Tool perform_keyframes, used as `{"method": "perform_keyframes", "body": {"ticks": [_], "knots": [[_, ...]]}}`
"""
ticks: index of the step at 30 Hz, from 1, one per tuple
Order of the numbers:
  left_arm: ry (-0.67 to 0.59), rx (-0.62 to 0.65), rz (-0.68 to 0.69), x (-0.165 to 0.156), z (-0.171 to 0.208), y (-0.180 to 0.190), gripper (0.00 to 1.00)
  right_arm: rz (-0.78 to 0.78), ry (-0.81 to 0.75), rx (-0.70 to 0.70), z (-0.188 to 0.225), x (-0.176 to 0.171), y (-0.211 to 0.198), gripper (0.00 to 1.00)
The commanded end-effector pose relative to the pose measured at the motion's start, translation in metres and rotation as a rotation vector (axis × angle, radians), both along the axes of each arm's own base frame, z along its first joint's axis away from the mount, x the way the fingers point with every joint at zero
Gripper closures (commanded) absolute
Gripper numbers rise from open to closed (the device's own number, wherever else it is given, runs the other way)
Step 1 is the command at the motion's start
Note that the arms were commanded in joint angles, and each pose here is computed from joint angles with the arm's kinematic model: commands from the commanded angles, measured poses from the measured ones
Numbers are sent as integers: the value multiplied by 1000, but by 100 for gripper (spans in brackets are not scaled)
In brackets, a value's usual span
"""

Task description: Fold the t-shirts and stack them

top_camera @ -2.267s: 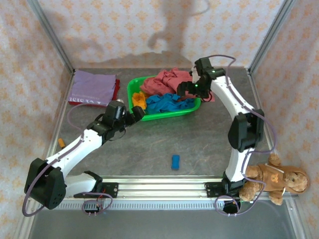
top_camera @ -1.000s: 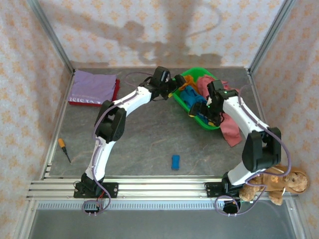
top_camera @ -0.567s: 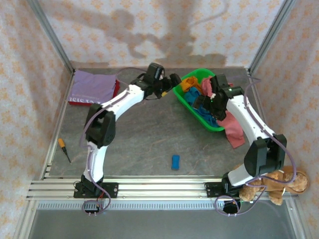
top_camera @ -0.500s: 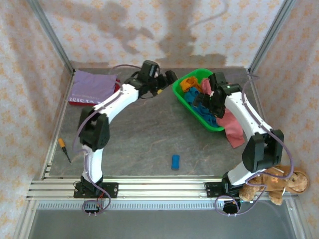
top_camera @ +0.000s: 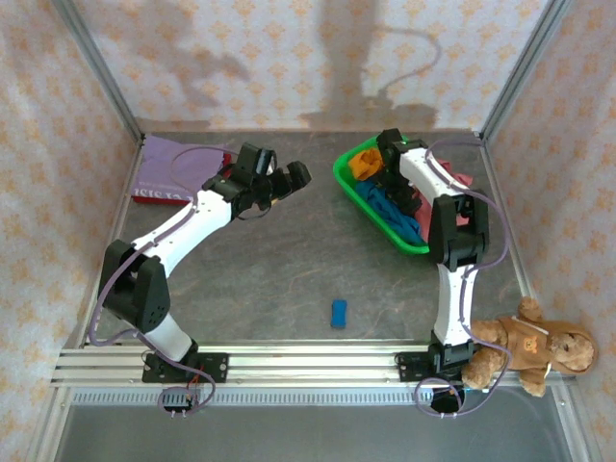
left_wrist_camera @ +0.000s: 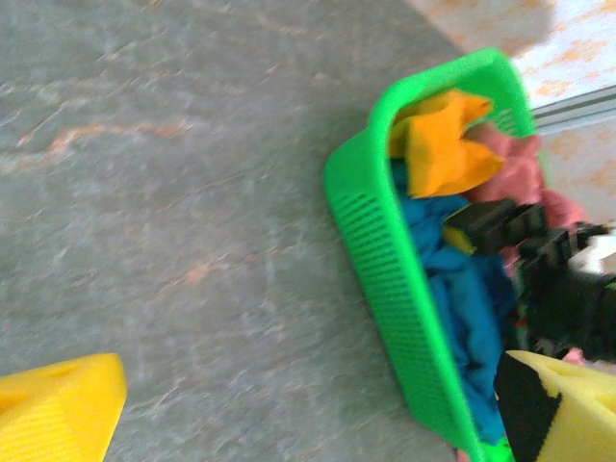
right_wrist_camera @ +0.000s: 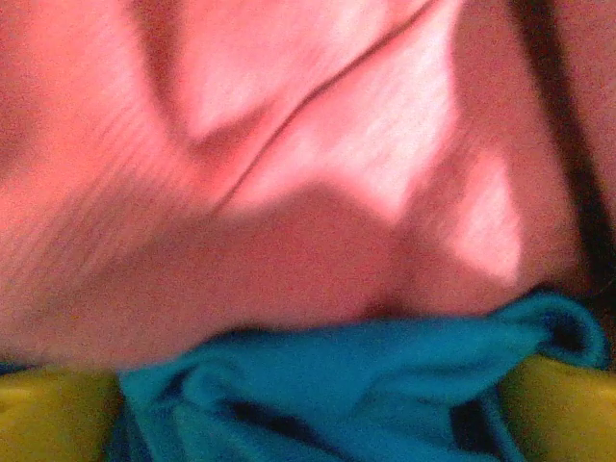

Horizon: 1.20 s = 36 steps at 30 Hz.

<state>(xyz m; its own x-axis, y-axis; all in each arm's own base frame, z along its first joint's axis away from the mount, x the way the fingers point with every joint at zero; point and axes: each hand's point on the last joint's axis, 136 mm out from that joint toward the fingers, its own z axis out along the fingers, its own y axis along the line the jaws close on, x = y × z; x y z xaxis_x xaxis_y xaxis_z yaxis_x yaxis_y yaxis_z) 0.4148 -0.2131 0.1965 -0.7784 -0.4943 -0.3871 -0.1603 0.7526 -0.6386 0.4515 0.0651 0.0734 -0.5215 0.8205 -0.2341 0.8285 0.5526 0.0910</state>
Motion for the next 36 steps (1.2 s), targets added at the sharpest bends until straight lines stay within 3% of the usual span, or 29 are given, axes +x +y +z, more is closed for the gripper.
{"method": "perform_keyframes", "body": {"ticks": [1,8,12,18,22,31,36], "knots": [[-39,15,18,-12,18,8,1,-326,25,-100,-15,-6,-54,1],[-16,36,13,-18,10,9,1,-585,10,14,-32,6,-103,1],[-4,41,-3,-16,6,2,1,-673,-27,-7,-22,12,-128,1],[19,55,-33,-17,-1,-9,1,-807,-151,77,-14,40,-136,1],[15,65,-54,-22,5,-14,1,-665,-212,150,4,76,-129,1],[-17,53,-60,-38,16,-16,1,-203,-290,97,85,52,-112,1],[-11,39,-49,-44,8,-15,1,122,-221,130,90,49,-82,1]]}}
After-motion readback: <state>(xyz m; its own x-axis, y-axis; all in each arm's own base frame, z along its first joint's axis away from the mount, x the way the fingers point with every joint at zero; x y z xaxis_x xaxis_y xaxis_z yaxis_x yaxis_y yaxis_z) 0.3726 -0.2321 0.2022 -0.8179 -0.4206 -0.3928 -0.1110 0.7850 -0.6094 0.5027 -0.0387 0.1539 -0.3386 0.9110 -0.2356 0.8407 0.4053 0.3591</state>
